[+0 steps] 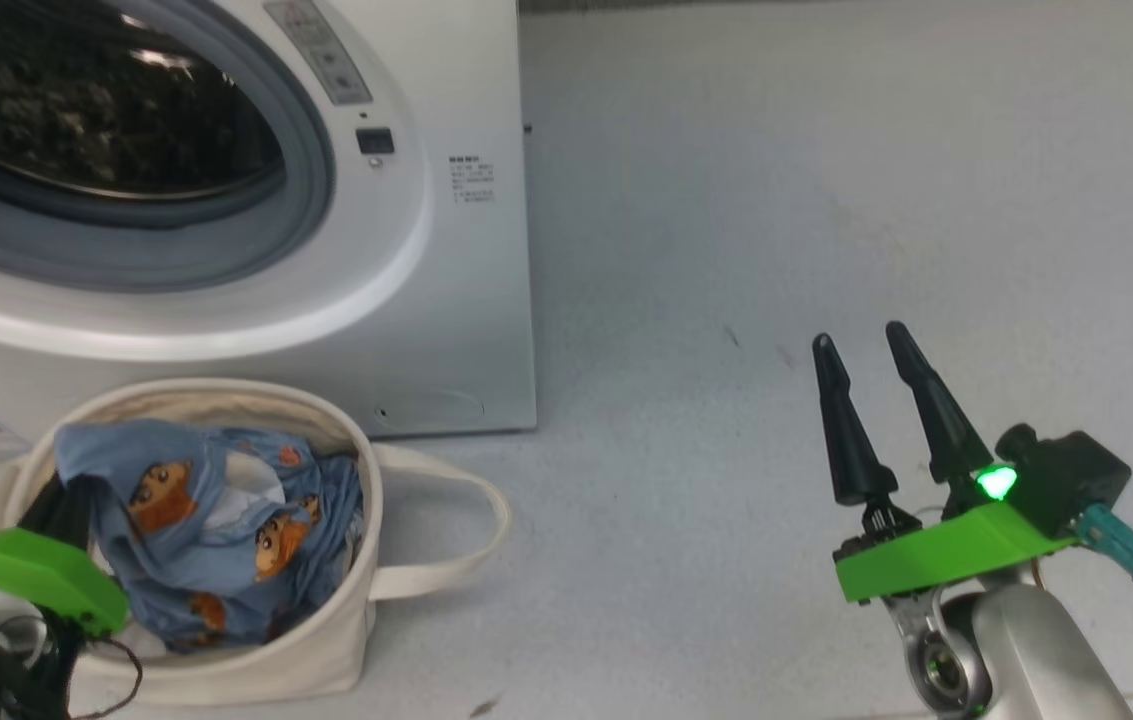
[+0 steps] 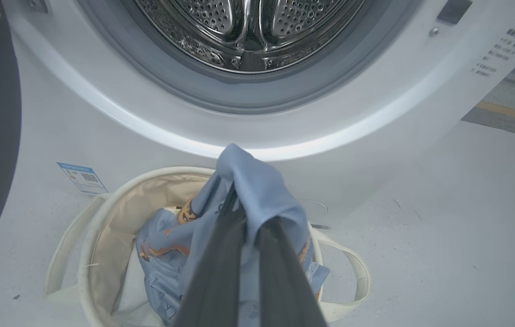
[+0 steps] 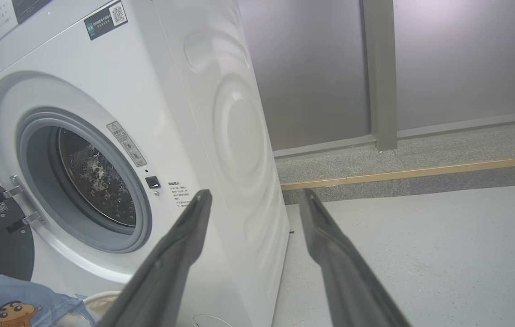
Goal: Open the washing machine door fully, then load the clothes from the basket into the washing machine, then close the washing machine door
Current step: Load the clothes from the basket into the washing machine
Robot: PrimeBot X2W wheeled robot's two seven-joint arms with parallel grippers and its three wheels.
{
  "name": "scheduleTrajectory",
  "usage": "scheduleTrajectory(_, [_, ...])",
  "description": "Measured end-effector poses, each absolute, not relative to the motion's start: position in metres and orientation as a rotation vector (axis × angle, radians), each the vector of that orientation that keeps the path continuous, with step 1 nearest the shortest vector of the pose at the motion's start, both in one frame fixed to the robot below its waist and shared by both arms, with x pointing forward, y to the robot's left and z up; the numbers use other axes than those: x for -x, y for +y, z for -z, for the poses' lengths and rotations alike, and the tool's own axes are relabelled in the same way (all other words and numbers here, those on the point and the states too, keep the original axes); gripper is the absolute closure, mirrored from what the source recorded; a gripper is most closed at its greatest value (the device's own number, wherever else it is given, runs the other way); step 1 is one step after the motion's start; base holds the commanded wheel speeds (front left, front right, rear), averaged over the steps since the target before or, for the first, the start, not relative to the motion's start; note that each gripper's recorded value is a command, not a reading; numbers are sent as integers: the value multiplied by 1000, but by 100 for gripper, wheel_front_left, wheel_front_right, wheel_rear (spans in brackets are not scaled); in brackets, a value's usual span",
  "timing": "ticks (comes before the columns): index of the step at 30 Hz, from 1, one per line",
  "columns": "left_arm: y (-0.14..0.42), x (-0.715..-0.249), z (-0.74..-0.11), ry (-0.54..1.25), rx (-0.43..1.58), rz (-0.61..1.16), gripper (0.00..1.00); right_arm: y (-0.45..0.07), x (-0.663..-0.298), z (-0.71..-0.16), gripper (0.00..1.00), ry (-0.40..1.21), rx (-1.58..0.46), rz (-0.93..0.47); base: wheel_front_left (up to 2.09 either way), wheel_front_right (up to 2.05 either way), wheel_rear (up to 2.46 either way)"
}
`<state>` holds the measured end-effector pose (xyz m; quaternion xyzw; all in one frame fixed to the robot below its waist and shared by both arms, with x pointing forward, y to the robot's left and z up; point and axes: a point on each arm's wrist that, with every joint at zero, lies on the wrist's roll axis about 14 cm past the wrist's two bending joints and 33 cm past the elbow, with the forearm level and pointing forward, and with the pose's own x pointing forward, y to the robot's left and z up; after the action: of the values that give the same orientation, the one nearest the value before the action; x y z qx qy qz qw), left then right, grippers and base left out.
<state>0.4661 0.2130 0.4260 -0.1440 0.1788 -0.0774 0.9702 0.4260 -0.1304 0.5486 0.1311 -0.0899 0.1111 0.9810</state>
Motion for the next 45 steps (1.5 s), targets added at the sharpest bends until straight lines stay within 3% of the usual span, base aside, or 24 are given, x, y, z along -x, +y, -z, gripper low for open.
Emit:
scheduleTrajectory(7, [218, -469, -502, 127, 260, 174, 100, -132, -411, -564, 0, -217, -268, -235, 0, 0, 0])
scheduleTrajectory(16, [215, -449, -555, -48, 247, 158, 100, -134, -398, -577, 0, -244, -270, -240, 0, 0, 0])
scheduleTrajectory(31, [220, -445, -537, -8, 257, 121, 100, -141, -394, -572, 0, -229, -270, -223, 0, 0, 0])
scheduleTrajectory(36, [223, -464, -529, 12, 256, 121, 100, -146, -398, -563, 0, -206, -266, -205, 0, 0, 0])
scheduleTrajectory(45, [229, -538, -556, -62, 262, 134, 100, -156, -414, -551, 0, -185, -243, -164, 0, 0, 0])
